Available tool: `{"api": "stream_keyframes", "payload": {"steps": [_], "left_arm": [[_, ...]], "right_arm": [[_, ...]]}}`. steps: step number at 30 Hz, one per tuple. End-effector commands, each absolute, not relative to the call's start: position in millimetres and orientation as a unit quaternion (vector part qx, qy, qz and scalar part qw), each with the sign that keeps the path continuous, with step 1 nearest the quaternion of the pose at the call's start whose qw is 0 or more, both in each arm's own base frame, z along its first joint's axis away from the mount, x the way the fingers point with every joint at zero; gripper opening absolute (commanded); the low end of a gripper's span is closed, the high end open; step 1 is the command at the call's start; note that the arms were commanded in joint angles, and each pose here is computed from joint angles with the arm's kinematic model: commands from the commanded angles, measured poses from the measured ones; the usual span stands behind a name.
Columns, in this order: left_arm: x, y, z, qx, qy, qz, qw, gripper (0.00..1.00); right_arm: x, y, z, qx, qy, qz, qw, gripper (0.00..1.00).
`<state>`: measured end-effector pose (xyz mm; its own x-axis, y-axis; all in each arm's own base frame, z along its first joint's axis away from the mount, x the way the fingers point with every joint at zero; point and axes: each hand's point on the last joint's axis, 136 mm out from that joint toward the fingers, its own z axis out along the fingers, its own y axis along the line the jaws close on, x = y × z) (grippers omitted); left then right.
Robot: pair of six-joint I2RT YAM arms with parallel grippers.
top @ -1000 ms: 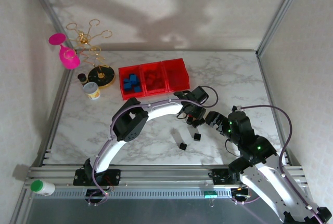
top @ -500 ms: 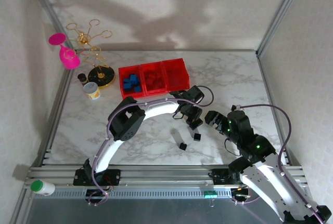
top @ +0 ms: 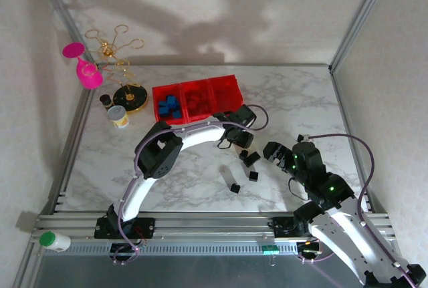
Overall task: Sort the legos into containers by color
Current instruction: Pick up the lego from the center of the table, then place the lego in the container.
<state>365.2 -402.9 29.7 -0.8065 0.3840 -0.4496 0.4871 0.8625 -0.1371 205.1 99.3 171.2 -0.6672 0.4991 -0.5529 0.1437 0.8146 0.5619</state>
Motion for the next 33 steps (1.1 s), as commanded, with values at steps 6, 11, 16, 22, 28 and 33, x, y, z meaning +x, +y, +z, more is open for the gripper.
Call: {"api": "stream_keyframes", "payload": {"steps": [6,11,16,22,28,33], "left_arm": [[380.4,-382.1,82.3,0.187,0.942,-0.147,0.239,0.54],[408.4,-344.8,111.8,0.134,0.943,-0.125,0.279,0.55],[446.1,-291.6,132.2,0.062,0.942,-0.091,0.316,0.55],[485.4,-240.3,141.6,-0.014,0.935,-0.054,0.351,0.55],[514.3,-220.2,138.4,-0.048,0.930,-0.032,0.363,0.56],[528.2,-217.8,131.1,-0.051,0.930,-0.026,0.364,0.60]], "right_arm": [[216.6,123.1,191.6,0.116,0.869,0.284,0.389,0.99],[230.1,143.3,202.1,0.070,0.865,0.301,0.397,0.99],[247.0,164.4,204.5,0.040,0.862,0.316,0.394,0.99],[260.5,175.9,202.3,0.032,0.862,0.321,0.392,0.99],[263.5,175.8,198.1,0.034,0.866,0.313,0.389,0.99],[261.1,172.4,196.8,0.037,0.867,0.310,0.390,0.99]]}}
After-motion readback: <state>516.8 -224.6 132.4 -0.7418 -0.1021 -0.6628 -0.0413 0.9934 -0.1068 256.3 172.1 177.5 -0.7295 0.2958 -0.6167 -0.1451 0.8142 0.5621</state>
